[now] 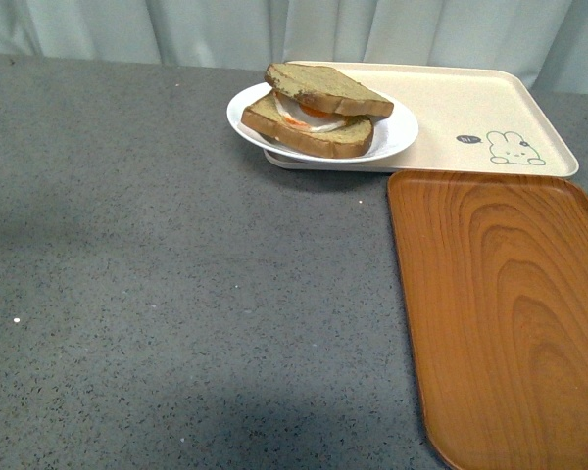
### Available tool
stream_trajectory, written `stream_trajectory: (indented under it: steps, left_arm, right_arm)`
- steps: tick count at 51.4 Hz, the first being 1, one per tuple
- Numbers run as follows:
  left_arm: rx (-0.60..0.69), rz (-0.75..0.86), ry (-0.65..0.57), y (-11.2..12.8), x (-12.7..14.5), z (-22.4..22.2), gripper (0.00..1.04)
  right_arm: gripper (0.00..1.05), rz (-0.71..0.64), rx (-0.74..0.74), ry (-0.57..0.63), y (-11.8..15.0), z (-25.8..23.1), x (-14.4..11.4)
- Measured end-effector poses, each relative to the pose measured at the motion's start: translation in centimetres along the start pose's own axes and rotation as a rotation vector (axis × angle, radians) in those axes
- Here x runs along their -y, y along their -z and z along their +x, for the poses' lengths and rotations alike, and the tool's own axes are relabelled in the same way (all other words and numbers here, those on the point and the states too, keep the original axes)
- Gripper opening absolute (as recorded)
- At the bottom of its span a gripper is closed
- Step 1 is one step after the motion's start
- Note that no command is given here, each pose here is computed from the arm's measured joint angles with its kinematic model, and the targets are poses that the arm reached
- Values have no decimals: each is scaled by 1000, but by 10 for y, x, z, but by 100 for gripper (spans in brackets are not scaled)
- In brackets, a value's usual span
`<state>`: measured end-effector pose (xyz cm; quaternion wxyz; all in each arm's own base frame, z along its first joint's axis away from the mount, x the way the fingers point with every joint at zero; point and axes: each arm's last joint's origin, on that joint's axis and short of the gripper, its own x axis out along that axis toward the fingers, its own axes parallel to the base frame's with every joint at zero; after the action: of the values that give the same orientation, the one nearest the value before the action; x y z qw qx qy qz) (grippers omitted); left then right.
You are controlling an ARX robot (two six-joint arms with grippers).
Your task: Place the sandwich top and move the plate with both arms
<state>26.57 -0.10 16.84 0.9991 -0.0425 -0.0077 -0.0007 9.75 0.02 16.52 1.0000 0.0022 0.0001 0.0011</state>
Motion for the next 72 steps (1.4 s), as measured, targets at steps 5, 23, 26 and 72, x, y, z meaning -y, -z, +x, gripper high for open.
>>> stream_trajectory:
  steps: [5, 23, 26, 72]
  left_arm:
    - [-36, 48, -3, 4, -1, -50, 25]
    - [-76, 71, -2, 1, -1, -156, 4]
    - [-43, 74, 0, -1, -1, -165, 4]
    - [-1, 78, 1, -4, 0, -169, 100]
  right_arm:
    - [96, 0, 0, 0, 0, 0, 0]
    - [96, 0, 0, 2, 0, 0, 0]
    - [96, 0, 0, 1, 0, 0, 0]
    - [96, 0, 0, 0, 0, 0, 0]
